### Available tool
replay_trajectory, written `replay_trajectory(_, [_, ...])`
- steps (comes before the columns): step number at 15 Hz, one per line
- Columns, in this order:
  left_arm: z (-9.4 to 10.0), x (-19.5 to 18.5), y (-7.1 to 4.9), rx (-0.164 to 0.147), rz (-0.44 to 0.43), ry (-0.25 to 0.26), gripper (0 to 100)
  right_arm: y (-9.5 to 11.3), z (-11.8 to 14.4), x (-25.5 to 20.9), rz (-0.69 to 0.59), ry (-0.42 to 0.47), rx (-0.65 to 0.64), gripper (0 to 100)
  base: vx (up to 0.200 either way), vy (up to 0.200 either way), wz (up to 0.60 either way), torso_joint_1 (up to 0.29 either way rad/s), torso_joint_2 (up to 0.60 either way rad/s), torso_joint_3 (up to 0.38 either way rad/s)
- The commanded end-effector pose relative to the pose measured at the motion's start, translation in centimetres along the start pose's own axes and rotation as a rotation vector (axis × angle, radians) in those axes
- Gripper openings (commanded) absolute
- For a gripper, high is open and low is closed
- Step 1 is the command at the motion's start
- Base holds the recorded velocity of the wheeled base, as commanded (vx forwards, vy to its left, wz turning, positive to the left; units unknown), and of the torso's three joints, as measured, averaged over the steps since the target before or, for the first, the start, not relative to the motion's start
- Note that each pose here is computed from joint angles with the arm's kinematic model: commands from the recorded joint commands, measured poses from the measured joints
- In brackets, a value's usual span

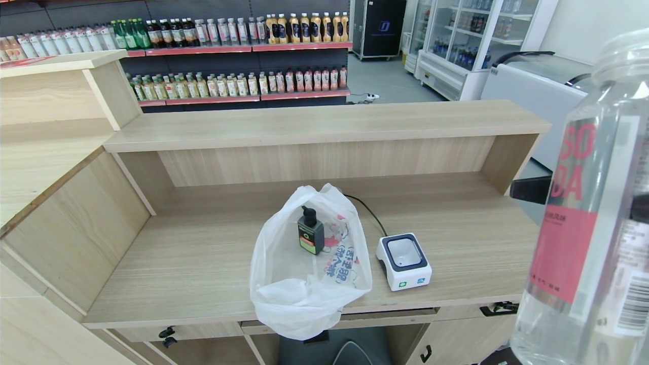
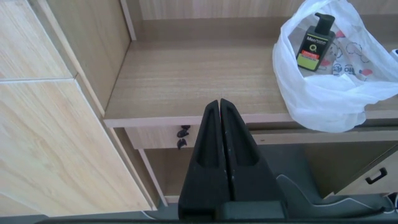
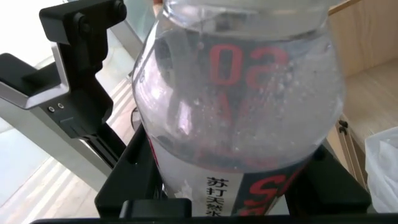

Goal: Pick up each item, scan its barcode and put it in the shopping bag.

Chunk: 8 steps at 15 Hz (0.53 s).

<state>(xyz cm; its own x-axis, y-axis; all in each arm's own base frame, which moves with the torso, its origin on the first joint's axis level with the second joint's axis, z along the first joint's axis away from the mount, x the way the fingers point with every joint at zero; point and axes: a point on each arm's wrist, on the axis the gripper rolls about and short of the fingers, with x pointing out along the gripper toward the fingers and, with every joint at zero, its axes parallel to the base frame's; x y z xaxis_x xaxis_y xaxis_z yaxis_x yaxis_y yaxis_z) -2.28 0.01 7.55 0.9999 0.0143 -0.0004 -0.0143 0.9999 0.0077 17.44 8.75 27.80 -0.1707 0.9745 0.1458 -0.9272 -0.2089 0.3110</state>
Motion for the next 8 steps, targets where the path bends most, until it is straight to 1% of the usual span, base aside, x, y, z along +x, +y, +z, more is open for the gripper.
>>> replay_trajectory(1, [0.0,0.0,0.0,0.0,0.001,0.0,0,-0.01,-0.07,-0.01,-0.001,0.002,0.002,0,0.0,0.0,0.0,0.0,0.0,0.0])
replay_trajectory(5, [0.0,0.0,0.0,0.0,0.001,0.0,0,-0.23,-0.4,-0.01,-0.005,0.011,-0.013,0,0.0,0.0,0.0,0.0,0.0,0.0])
replay_trajectory(7, [0.0,0.0,0.0,0.0,0.001,0.0,0,-0.43,-0.5,-0.17,0.014,0.049,-0.025,0,0.0,0.0,0.0,0.0,0.0,0.0])
replay_trajectory(8, [0.0,0.0,0.0,0.0,0.001,0.0,0,-0.49,-0.49,-0.25,0.014,0.054,-0.024,0,0.0,0.0,0.0,0.0,0.0,0.0])
